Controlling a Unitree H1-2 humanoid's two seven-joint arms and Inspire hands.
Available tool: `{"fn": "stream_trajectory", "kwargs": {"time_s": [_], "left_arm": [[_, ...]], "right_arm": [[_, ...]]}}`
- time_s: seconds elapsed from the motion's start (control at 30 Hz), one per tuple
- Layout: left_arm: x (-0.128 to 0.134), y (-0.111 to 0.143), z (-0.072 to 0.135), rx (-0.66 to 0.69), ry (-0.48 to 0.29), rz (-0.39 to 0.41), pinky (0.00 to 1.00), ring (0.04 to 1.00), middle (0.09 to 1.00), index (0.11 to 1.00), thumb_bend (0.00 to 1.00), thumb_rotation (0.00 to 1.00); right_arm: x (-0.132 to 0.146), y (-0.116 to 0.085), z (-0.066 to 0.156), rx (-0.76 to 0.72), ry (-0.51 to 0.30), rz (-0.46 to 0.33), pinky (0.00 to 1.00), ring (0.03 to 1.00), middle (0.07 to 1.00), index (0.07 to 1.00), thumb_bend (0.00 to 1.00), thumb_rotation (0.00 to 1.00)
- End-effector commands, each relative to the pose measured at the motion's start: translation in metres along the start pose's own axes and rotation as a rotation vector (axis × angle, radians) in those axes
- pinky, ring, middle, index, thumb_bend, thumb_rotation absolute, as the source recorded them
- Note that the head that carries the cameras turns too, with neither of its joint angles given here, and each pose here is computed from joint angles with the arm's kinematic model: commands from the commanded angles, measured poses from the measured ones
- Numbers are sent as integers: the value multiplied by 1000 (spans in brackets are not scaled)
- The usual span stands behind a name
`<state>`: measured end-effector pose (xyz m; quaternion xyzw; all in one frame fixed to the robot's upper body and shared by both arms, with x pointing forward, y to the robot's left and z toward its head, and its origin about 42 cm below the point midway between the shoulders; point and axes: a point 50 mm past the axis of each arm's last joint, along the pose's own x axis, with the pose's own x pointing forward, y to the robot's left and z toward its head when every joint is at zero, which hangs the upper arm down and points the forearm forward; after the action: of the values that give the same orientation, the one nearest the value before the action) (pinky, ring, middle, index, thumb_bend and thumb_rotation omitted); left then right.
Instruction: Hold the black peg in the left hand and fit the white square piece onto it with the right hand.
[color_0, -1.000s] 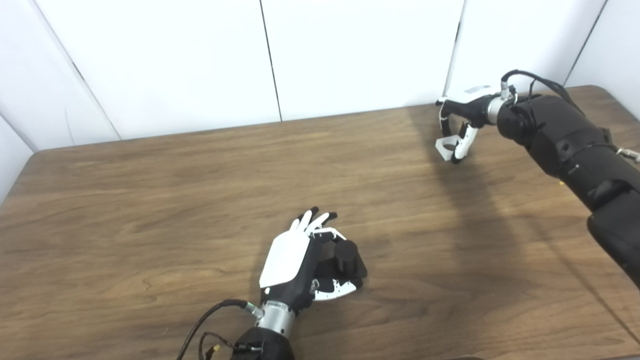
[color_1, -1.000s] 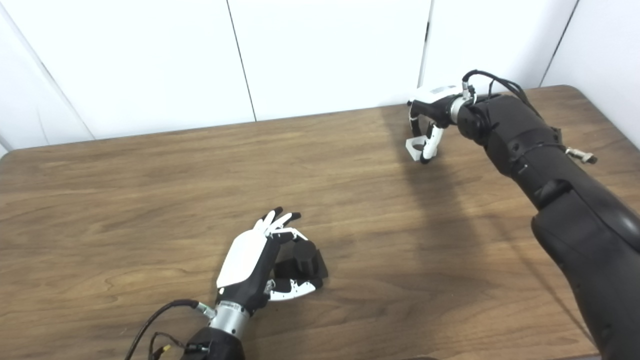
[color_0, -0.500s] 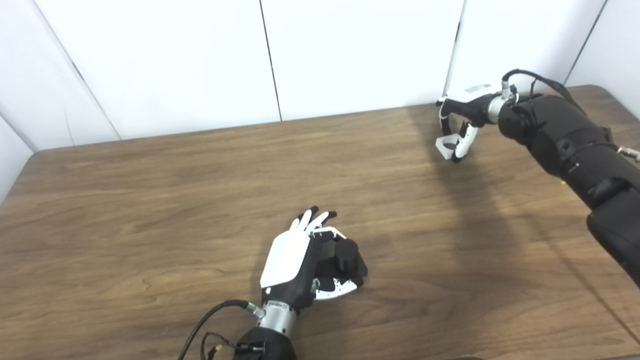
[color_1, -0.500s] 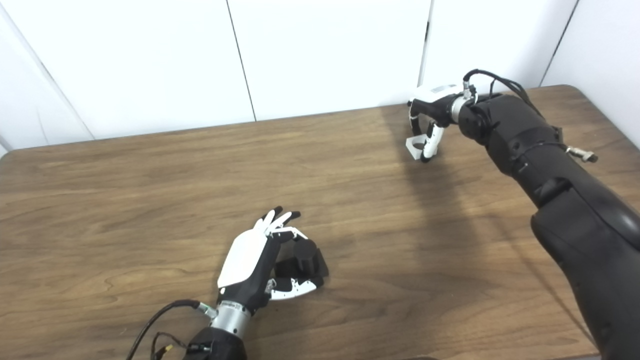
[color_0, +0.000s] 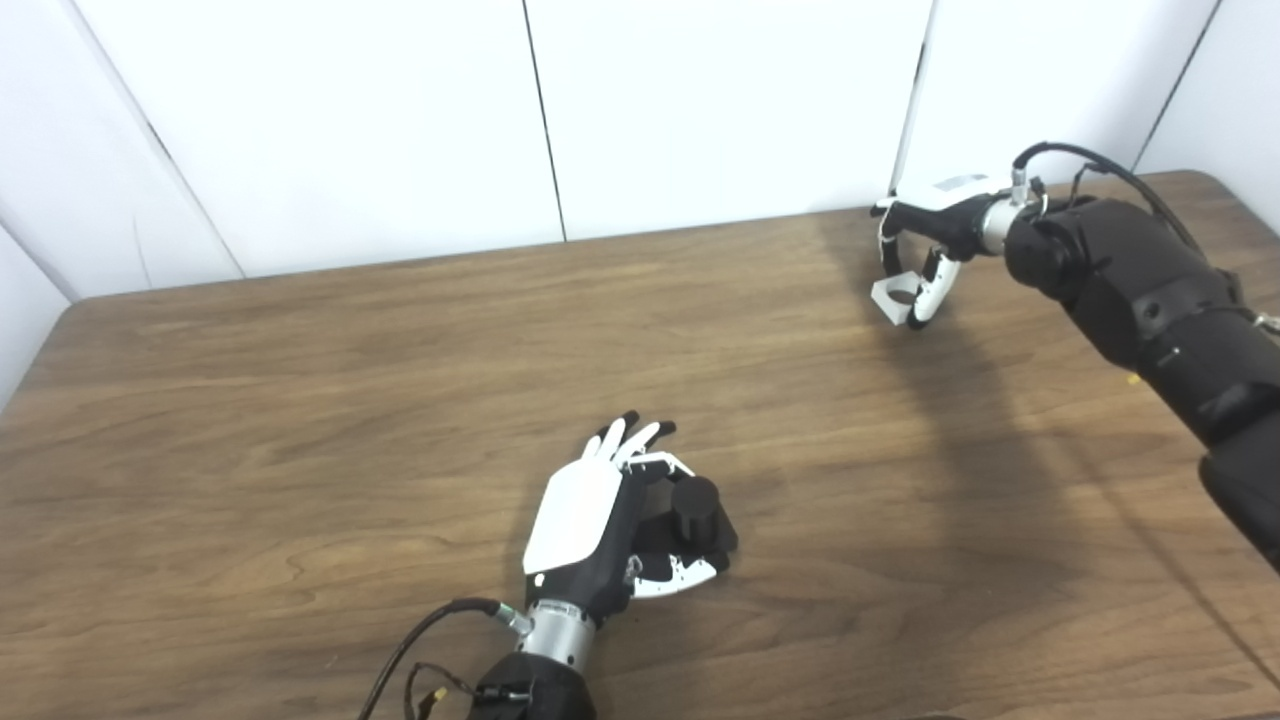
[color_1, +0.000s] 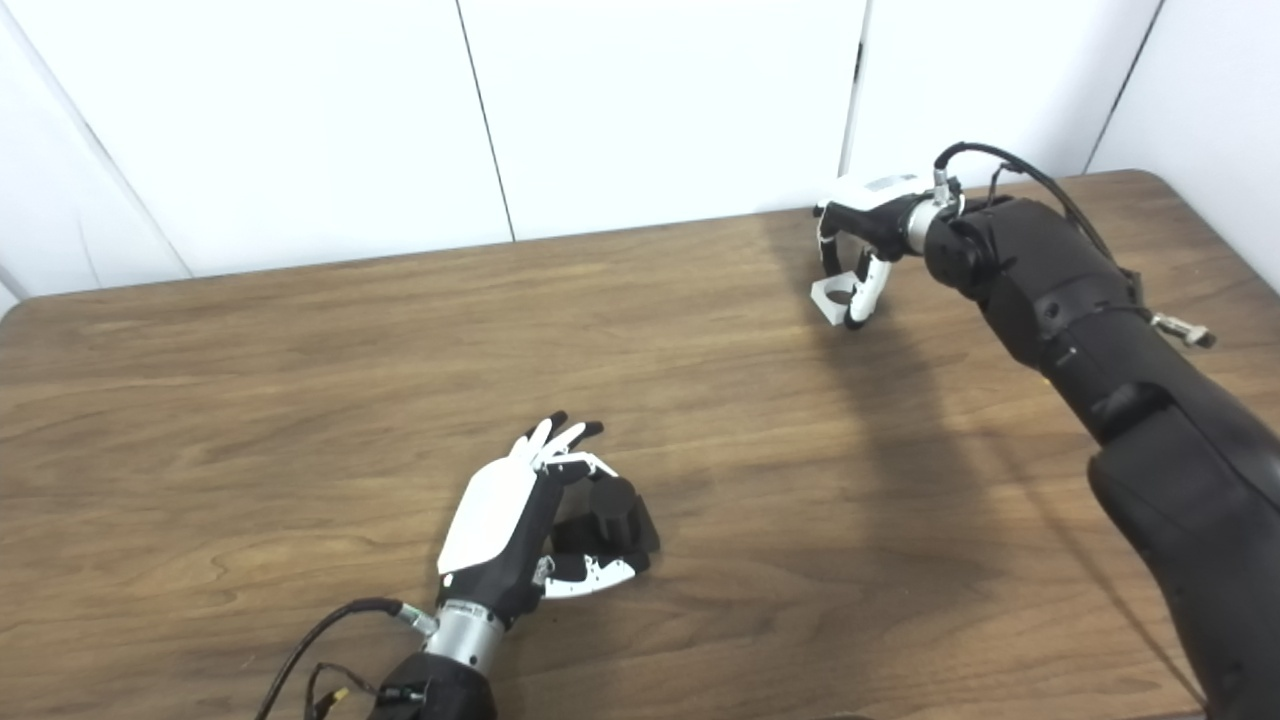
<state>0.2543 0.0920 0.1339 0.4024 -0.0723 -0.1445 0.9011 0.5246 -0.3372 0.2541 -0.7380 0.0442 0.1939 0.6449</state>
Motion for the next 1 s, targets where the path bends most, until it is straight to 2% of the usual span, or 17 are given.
{"fn": "stream_trajectory", "kwargs": {"time_s": [0.0,0.23,0.5,0.73,0.97], "left_arm": [[-1,-5,-12,33,59,-35,1000,1000,913,490,524,68],[-3,-4,-14,35,65,-36,1000,1000,913,490,524,68],[-5,-4,-15,31,65,-39,1000,1000,912,490,524,67],[-6,-4,-16,35,69,-41,1000,1000,910,490,524,68],[-6,-5,-15,35,68,-46,1000,1000,911,490,524,68]], "right_arm": [[-10,-41,-4,-3,5,-97,1000,1000,946,490,524,150],[-29,-50,8,10,-26,-142,1000,1000,945,490,524,150],[-53,-58,26,4,-98,-195,1000,1000,946,491,523,152],[-76,-61,49,-6,-194,-249,1000,1000,930,489,525,151],[-102,-66,82,-19,-288,-289,1000,1000,930,488,525,153]]}}
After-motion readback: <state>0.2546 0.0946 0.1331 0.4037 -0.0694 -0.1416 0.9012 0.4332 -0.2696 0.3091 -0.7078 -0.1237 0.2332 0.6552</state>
